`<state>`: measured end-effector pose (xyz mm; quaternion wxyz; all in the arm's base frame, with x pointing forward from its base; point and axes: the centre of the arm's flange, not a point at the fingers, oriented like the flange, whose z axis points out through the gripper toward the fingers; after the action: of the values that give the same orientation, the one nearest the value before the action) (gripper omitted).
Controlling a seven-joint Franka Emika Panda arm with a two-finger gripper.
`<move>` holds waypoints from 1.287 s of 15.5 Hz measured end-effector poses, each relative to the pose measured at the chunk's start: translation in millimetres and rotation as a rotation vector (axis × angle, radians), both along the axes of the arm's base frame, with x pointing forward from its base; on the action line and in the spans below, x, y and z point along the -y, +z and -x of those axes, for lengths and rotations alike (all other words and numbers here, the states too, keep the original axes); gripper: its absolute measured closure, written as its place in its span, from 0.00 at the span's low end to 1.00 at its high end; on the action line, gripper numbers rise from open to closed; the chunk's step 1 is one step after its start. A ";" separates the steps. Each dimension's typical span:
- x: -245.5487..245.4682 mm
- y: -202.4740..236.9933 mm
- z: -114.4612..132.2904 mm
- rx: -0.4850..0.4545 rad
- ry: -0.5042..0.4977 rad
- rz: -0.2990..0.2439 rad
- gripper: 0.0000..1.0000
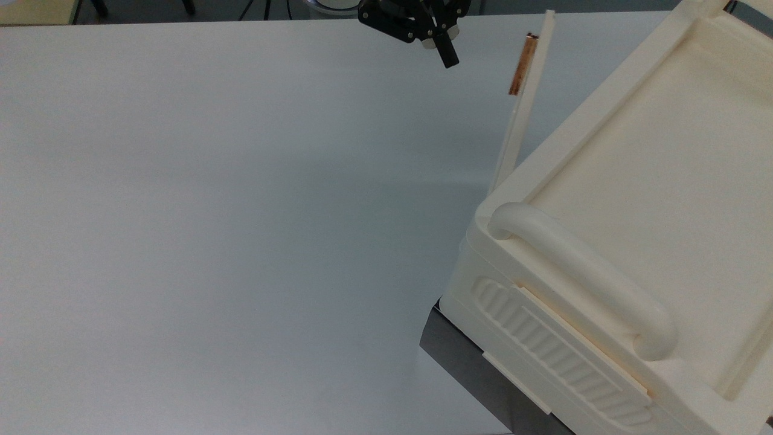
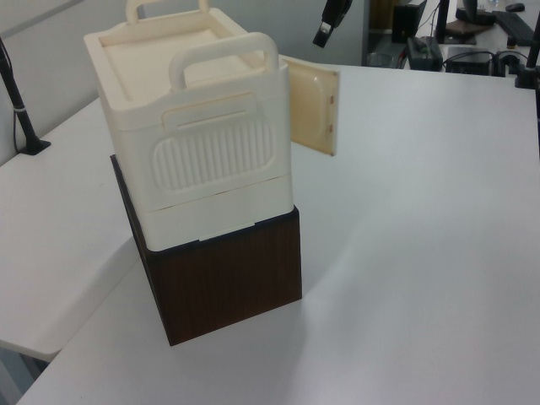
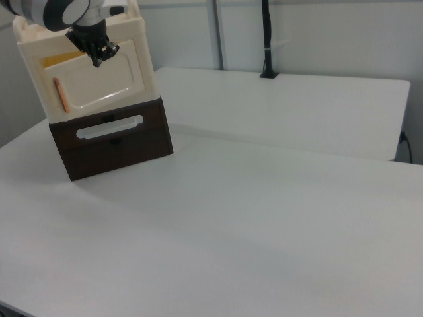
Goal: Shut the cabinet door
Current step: 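Push the cream door with the gripper, swinging it toward the cabinet front, then press the door flush against the cabinet front with the gripper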
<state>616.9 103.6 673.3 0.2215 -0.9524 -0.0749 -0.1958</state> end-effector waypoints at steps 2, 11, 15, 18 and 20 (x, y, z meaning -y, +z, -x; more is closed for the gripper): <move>0.2 -2.0 -1.1 -0.003 0.000 0.000 0.99; -79.1 -34.0 -17.4 0.087 0.077 0.034 0.99; -111.2 -54.4 -28.4 0.158 0.108 0.055 0.99; -115.7 -61.7 -36.2 0.212 0.119 0.063 0.99; -116.1 -61.5 -39.0 0.236 0.108 0.060 0.99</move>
<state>655.9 219.7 611.8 0.1929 -0.9234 -0.1575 -0.2922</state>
